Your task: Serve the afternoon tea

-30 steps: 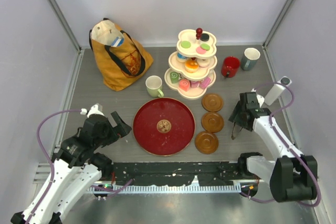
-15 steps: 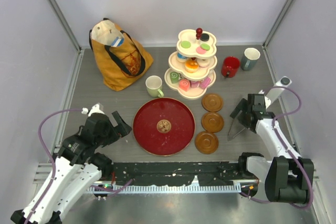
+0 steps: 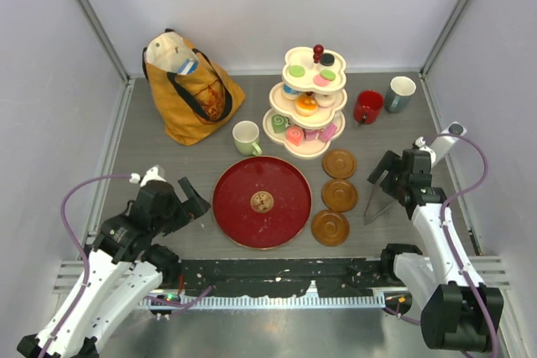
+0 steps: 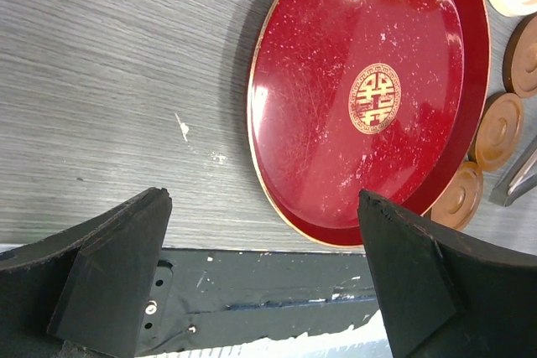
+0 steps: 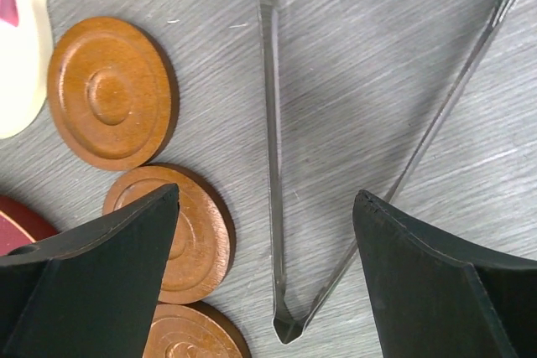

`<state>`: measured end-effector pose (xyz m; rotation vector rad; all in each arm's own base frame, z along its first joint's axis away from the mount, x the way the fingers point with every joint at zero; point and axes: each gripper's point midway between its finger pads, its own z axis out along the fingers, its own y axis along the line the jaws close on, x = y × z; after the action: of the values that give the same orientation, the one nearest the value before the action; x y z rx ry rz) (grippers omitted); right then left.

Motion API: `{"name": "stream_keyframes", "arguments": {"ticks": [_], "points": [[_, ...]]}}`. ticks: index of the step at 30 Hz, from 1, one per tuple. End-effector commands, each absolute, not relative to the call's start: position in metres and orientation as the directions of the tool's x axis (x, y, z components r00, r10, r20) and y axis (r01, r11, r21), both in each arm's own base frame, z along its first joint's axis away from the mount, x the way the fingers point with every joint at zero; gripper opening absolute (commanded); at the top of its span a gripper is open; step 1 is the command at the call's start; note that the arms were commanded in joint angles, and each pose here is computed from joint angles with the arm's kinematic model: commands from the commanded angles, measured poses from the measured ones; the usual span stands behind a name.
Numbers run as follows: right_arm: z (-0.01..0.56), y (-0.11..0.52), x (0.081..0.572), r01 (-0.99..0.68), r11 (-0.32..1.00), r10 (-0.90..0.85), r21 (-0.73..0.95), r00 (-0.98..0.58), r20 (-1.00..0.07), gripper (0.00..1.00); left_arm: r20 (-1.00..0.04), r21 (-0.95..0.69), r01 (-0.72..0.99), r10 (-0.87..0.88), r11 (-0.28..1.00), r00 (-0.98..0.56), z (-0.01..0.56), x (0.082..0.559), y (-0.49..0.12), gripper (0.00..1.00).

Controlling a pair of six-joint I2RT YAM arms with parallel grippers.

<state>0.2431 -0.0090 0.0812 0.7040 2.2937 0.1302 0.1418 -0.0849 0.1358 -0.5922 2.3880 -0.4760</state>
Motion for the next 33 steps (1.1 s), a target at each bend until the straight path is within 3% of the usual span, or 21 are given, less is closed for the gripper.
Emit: {"name": "stream_keyframes", "arguments": {"ticks": [1, 15, 24, 33], "points": [[0.112, 0.001, 0.266, 0.340, 0.871, 0.489, 0.354, -0.549, -0.678, 0.87, -0.497, -0.479, -0.315, -0.549, 0.820, -0.672, 0.142, 0.146, -0.082, 1.00], [0.149, 0.001, 0.382, 0.285, 0.919, 0.388, 0.271, -0.537, -0.749, 0.86, -0.570, -0.504, -0.215, -0.509, 0.837, -0.646, 0.165, 0.174, -0.095, 0.99], [0.148, -0.001, 0.477, 0.366, 0.919, 0.331, 0.148, -0.510, -0.794, 0.78, -0.609, -0.476, -0.235, -0.511, 0.847, -0.607, 0.168, 0.182, -0.086, 1.00], [0.111, -0.013, 0.511, 0.467, 0.882, 0.353, 0.066, -0.561, -0.749, 0.66, -0.634, -0.437, -0.254, -0.496, 0.863, -0.593, 0.169, 0.185, -0.077, 1.00]]}}
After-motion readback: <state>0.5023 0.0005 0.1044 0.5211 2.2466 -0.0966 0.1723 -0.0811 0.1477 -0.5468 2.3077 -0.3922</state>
